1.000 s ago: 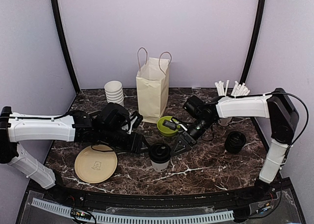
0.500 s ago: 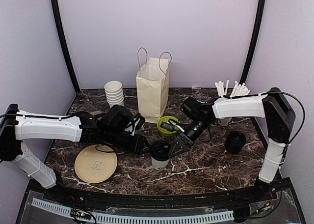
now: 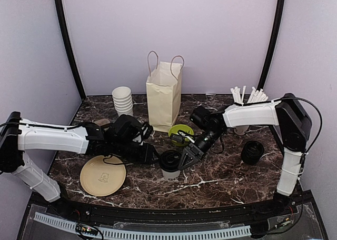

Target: Pack the takeout coffee

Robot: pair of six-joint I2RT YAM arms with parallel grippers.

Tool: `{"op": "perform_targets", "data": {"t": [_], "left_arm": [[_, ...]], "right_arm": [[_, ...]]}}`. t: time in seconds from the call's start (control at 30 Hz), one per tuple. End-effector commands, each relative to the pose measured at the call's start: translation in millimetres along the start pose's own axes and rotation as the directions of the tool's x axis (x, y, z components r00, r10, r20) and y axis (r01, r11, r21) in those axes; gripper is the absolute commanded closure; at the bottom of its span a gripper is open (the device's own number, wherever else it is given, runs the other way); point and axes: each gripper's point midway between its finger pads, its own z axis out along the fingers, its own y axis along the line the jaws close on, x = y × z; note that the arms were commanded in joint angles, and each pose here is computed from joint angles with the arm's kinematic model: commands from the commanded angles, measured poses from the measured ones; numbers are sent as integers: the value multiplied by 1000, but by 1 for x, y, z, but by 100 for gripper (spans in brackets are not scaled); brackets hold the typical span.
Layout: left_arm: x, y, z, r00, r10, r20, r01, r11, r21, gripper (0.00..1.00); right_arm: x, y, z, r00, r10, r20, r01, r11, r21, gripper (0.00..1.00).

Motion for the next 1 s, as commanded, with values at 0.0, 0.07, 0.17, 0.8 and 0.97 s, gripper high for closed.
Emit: {"op": "perform_targets", "data": {"t": [0.0,0.07,0.17,0.8,0.97], "left_arm": [[63,63,15,985,-37,-170,-1,976,-218,62],[56,56,13,988,-19,-153,-11,981,-194,62],[47,44,15,990,7,-143,-31,985,-172,62],[-37,-62,-58,930,241,277,-261,964,39,36],[-35,-63,-56,932,268,242,-281,959,20,33]], "right_arm": [[10,-94,14,998,42,-47,-22,926,377,39],[7,-98,8,999,24,-43,-3,903,429,40],[9,-111,2,999,18,-51,10,866,500,41],[-20,23,-34,962,-268,48,262,959,112,30],[-17,24,-42,962,-267,48,259,958,126,26]]}}
